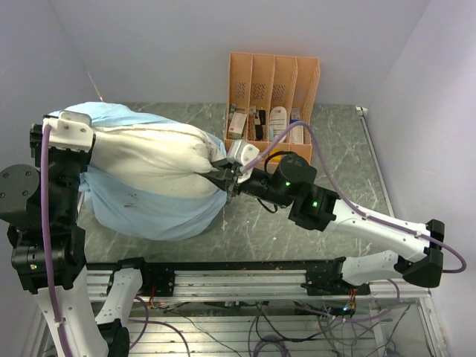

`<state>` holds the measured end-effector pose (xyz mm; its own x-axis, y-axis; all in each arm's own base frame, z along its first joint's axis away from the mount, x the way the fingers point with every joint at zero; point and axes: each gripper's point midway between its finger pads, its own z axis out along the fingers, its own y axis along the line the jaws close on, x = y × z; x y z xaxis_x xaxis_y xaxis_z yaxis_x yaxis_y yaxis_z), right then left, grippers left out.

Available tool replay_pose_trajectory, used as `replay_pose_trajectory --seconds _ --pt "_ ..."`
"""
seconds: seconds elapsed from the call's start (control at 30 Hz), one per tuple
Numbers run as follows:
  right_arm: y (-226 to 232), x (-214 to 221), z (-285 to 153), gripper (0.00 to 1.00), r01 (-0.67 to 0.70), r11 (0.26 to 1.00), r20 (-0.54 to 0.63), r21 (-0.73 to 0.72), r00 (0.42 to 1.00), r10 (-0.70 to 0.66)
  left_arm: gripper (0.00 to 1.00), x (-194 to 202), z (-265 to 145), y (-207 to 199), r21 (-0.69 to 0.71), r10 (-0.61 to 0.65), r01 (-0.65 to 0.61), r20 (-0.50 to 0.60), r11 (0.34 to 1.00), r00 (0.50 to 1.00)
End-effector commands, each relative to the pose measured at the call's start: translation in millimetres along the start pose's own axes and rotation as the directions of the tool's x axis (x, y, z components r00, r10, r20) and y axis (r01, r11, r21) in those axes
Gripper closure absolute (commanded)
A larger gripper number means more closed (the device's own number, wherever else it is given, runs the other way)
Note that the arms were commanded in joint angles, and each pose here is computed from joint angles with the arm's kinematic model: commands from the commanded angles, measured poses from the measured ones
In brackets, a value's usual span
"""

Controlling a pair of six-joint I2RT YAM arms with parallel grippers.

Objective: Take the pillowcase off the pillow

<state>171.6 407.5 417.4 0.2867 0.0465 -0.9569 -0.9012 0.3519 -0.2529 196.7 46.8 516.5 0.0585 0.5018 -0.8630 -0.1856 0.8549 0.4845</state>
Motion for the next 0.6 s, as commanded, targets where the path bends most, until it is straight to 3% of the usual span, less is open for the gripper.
replay_pose_trajectory --seconds 0.0,0.33,0.57 --pt "2 28 -19 1.0 -0.033 0.999 -0.08 0.022 0.996 0.035 0.45 -13 -3 32 -0.156 0.001 0.002 0.024 0.988 1.0" --pt "0 39 -76 1.0 -0.101 0.989 -0.004 0.107 0.995 0.102 0.46 4 8 32 -0.177 -0.043 0.034 -0.047 0.984 0.998" --pt "-36 53 -116 1.0 -0.152 0.923 0.035 0.353 0.988 0.149 0.48 53 15 -23 0.035 -0.09 0.101 -0.221 0.994 0.971"
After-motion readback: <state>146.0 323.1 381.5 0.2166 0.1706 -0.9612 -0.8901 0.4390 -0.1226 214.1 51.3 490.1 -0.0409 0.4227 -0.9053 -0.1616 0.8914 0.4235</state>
